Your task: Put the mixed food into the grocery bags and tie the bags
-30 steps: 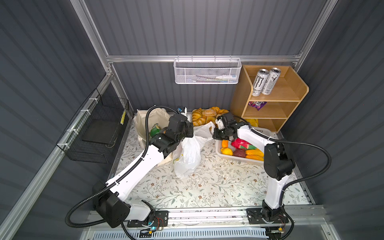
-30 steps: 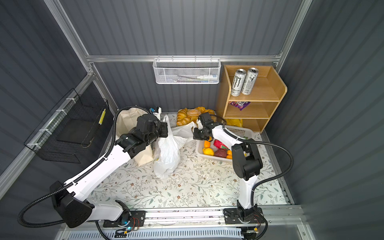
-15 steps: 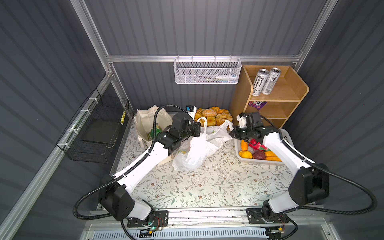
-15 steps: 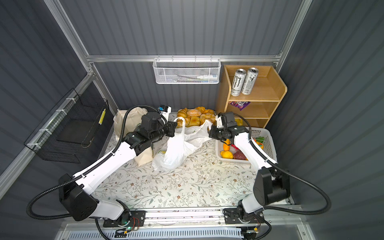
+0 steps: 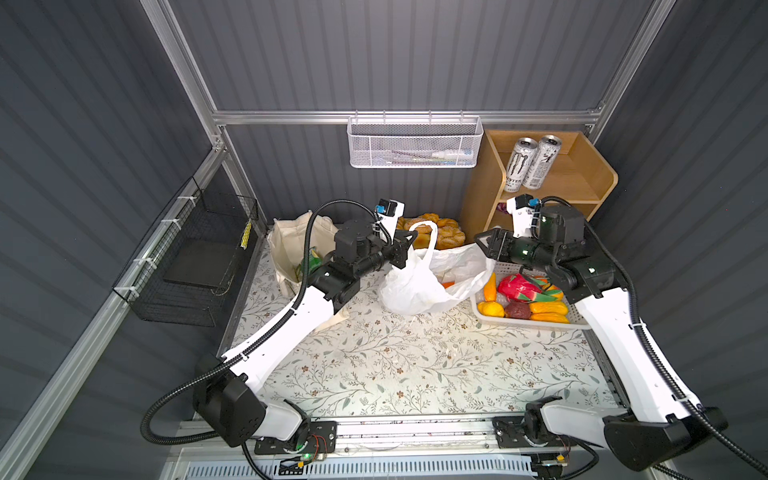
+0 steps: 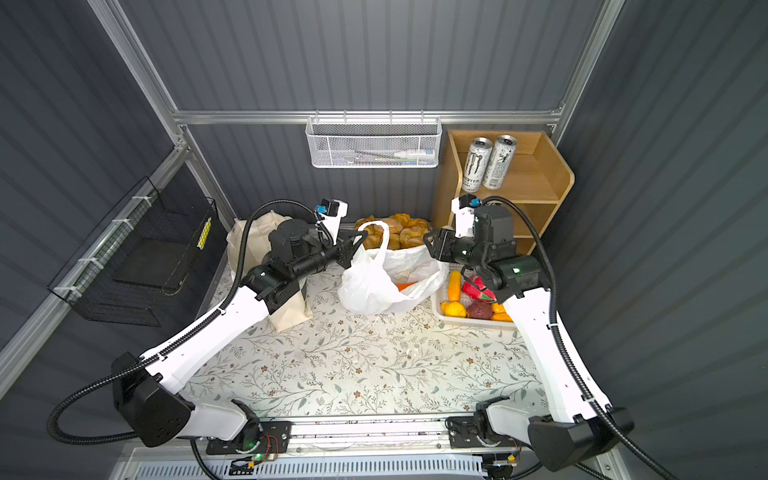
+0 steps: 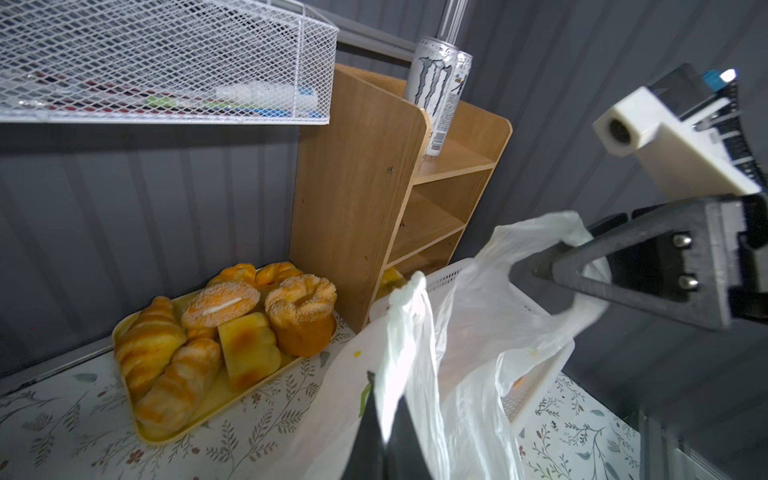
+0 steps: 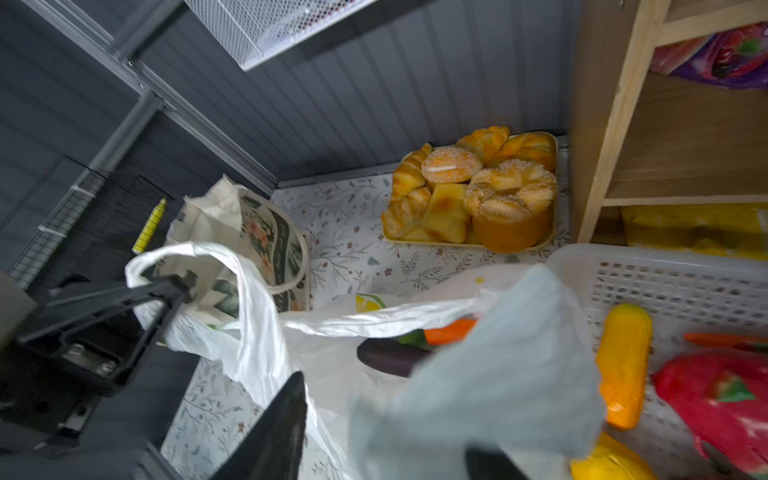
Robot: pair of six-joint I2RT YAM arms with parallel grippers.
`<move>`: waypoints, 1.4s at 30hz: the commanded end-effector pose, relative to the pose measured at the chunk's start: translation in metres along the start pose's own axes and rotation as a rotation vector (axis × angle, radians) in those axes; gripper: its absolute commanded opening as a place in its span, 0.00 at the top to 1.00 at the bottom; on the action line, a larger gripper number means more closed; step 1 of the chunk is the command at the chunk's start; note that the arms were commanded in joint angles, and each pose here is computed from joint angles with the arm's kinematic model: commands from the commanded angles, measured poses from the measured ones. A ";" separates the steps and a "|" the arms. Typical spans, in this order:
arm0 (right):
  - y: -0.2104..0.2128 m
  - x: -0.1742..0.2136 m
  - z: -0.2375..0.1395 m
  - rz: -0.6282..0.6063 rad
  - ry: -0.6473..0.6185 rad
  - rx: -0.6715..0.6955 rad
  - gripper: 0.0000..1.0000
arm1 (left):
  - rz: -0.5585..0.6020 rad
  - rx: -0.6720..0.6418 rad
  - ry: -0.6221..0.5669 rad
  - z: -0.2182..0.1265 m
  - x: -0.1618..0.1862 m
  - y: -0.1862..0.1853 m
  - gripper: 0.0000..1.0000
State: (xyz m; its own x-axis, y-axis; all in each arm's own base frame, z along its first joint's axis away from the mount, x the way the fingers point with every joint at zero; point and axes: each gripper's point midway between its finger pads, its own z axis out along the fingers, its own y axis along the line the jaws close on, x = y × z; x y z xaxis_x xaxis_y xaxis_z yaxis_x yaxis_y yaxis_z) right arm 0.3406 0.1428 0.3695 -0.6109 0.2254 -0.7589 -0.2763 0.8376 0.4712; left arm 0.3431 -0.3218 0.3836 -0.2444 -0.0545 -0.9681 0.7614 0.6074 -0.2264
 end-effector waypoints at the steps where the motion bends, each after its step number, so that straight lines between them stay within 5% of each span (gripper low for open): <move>1: 0.022 -0.020 -0.030 -0.064 -0.061 -0.040 0.44 | 0.065 0.093 -0.084 -0.007 -0.017 -0.019 1.00; 11: 0.083 -0.013 -0.004 -0.284 0.026 -0.352 0.30 | 0.069 0.185 -0.048 -0.002 -0.008 -0.031 1.00; 31: 0.102 -0.008 0.051 -0.317 0.128 -0.478 0.34 | 0.053 0.208 -0.017 0.000 -0.003 -0.031 1.00; 34: 0.103 -0.007 0.056 -0.308 0.142 -0.496 0.44 | 0.051 0.197 -0.013 0.000 -0.002 -0.030 1.00; 38: 0.104 -0.006 0.051 -0.309 0.137 -0.499 0.88 | 0.035 0.131 0.002 0.000 0.000 -0.017 1.00; 39: 0.105 -0.007 0.047 -0.310 0.127 -0.494 1.00 | 0.029 0.099 0.007 -0.001 0.001 -0.009 0.88; 42: 0.108 -0.019 0.030 -0.299 0.072 -0.471 1.00 | 0.021 -0.011 -0.027 -0.017 -0.013 0.021 0.51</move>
State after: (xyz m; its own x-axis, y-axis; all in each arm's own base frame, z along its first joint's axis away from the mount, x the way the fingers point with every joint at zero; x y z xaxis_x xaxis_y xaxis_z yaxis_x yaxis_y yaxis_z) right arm 0.3584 0.2497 0.3918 -0.5528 -0.0766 -0.8298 -0.7183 0.5485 0.4279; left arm 0.3370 -0.3252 0.3789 -0.2365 -0.0336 -0.9711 0.8237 0.5231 -0.2187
